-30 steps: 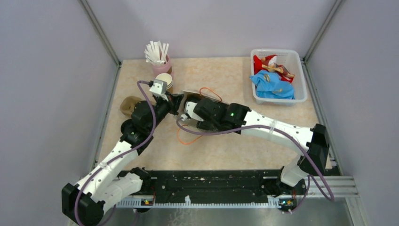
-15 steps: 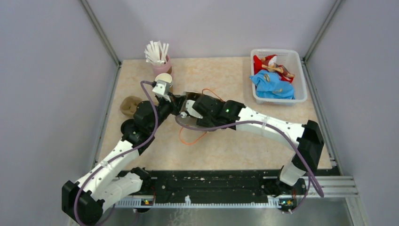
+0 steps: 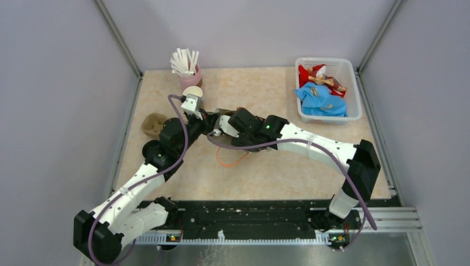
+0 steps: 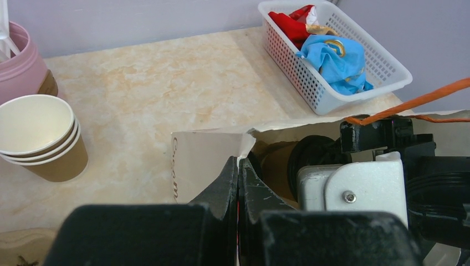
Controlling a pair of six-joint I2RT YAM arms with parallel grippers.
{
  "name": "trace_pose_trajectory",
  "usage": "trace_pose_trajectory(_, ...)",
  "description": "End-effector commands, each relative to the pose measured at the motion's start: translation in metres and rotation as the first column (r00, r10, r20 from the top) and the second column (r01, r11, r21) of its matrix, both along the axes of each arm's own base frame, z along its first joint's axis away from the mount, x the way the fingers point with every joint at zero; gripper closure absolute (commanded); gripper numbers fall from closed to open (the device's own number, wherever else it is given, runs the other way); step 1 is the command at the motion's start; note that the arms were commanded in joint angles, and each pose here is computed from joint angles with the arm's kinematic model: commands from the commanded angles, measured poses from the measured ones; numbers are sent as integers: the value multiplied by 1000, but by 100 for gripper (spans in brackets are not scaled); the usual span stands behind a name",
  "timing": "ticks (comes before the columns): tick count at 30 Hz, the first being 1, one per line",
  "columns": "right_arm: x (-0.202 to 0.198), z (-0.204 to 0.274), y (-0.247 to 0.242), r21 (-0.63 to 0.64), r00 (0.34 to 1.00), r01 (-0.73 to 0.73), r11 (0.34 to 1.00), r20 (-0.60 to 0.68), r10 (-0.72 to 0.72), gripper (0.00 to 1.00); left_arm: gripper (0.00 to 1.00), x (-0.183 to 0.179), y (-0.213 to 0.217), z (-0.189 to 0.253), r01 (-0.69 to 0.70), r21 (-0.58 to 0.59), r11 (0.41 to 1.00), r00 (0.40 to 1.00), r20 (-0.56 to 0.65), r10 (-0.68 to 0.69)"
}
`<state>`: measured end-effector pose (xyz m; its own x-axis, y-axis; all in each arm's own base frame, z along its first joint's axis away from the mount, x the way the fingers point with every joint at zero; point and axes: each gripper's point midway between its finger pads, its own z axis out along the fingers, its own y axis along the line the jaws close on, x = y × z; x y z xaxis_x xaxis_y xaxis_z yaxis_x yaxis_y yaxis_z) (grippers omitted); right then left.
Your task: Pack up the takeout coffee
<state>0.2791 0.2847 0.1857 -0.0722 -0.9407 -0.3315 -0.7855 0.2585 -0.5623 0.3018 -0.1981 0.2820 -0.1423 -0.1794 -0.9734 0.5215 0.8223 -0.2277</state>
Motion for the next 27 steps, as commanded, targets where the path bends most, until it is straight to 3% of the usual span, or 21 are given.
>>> trace_pose_trajectory(1, 8, 21, 8, 95, 999, 24, 995, 46, -29, 35, 100, -3, -6, 23, 27, -18, 999, 998, 56, -26)
trace_pose_trajectory(8, 21, 11, 8, 69, 995, 25, 997, 98, -32, 35, 100, -5, -3, 20, 13, -12, 1000, 999, 32, -12)
trace_pose_trajectory(16, 22, -12, 2, 31, 999, -16, 999, 38, 15, 35, 100, -4, -1, 17, -6, -7, 1000, 1000, -22, 6)
trace_pose_trajectory(27, 22, -23, 7, 73, 996, -68, 995, -56, 73, 34, 100, -1, -5, 13, -10, 9, 1000, 992, -129, 11)
